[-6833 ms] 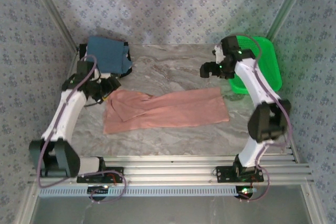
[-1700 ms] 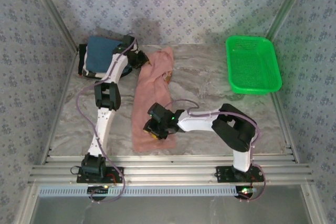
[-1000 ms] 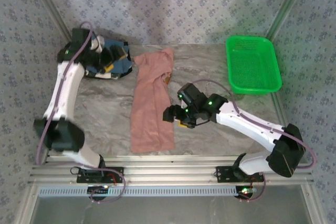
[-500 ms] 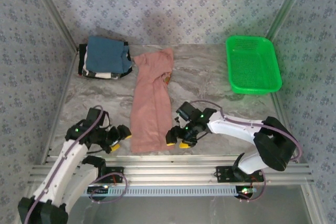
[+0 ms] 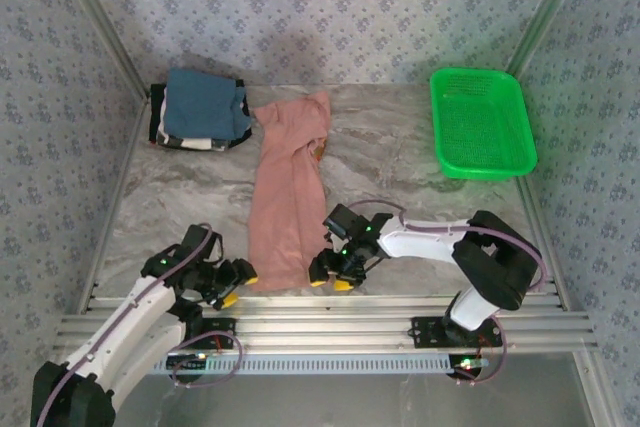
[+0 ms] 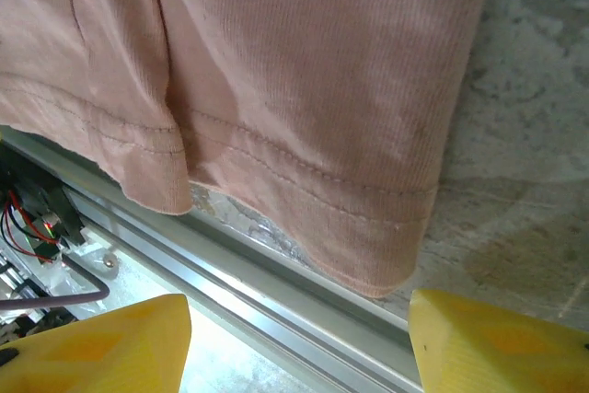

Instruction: Fold and stack the t-shirts

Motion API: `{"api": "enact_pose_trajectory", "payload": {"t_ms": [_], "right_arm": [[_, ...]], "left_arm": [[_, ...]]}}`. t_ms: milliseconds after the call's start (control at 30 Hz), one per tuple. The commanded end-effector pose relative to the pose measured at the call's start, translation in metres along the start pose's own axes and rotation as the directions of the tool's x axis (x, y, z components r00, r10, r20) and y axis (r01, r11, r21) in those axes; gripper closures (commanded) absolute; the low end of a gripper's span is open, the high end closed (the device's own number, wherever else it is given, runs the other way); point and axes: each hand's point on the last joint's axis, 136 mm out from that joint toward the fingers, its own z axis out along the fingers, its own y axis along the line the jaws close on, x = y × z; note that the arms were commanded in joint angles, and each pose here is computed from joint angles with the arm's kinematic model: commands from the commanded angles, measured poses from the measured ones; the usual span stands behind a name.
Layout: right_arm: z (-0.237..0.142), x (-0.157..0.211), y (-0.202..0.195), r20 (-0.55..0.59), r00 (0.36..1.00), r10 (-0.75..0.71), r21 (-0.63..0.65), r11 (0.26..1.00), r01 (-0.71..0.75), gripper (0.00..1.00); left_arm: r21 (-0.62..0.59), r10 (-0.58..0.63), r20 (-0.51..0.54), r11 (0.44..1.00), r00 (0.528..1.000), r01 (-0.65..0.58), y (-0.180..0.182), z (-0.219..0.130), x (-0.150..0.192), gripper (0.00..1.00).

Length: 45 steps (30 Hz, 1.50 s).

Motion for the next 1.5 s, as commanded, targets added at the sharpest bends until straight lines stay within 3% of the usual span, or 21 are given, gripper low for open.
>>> {"api": "enact_pose_trajectory", "payload": {"t_ms": [0,200,500,1000,1200,1333,1467], "right_arm": [[0.003,-0.003,-0.002,0.017,1.000,0.021,0.017,1.000,-0.022,0.35],[0.005,-0.004,-0.003,0.026,0.999,0.031,0.026,0.999,-0.031,0.36],[0.009,-0.009,-0.008,0.036,0.998,0.042,0.047,0.998,-0.044,0.36],[0.020,-0.034,-0.005,0.073,0.995,0.069,0.051,0.996,-0.073,0.46],[0.023,-0.045,-0.006,0.089,0.993,0.083,0.051,0.995,-0.088,0.58],[0.022,-0.050,-0.003,0.098,0.992,0.078,0.047,0.995,-0.083,0.81],[0.014,-0.045,-0.002,0.100,0.992,0.079,0.048,0.995,-0.084,0.93]], "left_arm": [[0.056,-0.013,0.010,0.998,1.000,0.013,-0.012,0.004,-0.005,0.33],[0.112,0.007,0.040,0.994,0.999,-0.012,-0.028,0.005,-0.015,0.35],[0.086,0.012,-0.015,0.996,1.000,-0.010,-0.020,0.019,-0.009,0.42],[0.192,-0.013,0.036,0.981,0.999,0.005,-0.038,0.026,-0.020,0.53],[0.134,0.020,0.029,0.991,0.999,-0.024,-0.044,0.027,-0.024,0.64],[0.126,0.033,0.023,0.991,0.999,-0.036,-0.046,0.027,-0.023,0.76],[0.101,0.043,0.033,0.994,0.998,-0.047,-0.040,0.017,-0.019,0.87]]}}
